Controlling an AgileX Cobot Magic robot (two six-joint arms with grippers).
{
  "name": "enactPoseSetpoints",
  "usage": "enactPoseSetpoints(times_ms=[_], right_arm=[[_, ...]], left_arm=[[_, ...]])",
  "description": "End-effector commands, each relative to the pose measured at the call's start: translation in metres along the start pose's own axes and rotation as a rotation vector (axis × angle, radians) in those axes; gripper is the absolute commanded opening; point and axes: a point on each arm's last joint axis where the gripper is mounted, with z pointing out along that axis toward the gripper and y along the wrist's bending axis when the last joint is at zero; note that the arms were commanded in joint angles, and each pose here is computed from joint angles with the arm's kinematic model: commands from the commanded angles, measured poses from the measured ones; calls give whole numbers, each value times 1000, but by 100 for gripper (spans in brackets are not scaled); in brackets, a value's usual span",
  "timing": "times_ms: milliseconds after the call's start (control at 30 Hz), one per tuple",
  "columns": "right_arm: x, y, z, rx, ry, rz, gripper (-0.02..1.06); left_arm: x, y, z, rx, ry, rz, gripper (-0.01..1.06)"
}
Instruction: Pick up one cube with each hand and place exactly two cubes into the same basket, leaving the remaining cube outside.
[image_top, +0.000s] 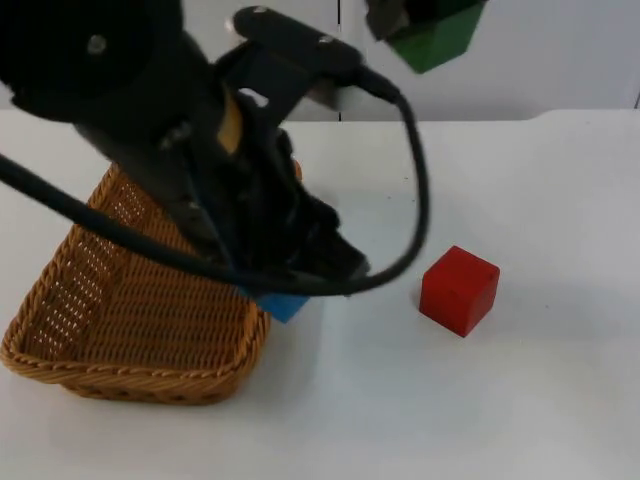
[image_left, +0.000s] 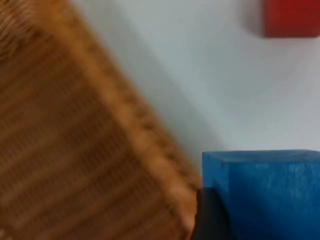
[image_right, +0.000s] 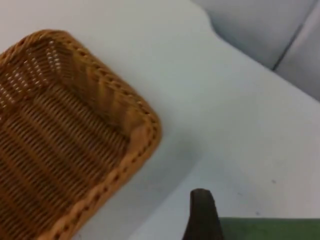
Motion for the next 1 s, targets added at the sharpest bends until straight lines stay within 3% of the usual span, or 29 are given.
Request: enactPoseSetpoints(times_ms=[0, 167, 333, 667, 967], right_arm=[[-9, 10, 5, -16, -23, -24, 0], [-24, 33, 26, -53, -18, -59, 0], [-38, 64, 57, -99, -15, -101, 0], [-35, 103, 101, -157, -24, -122, 0], [-22, 110, 127, -193, -30, -71, 0]], left_arm=[[3, 13, -5, -15, -38, -44, 0], [24, 43, -6, -49, -61, -161, 0], [47, 72, 0, -98, -21, -275, 0], [60, 87, 5, -108, -76, -339, 0], [71, 84, 14, -84, -125, -347, 0]])
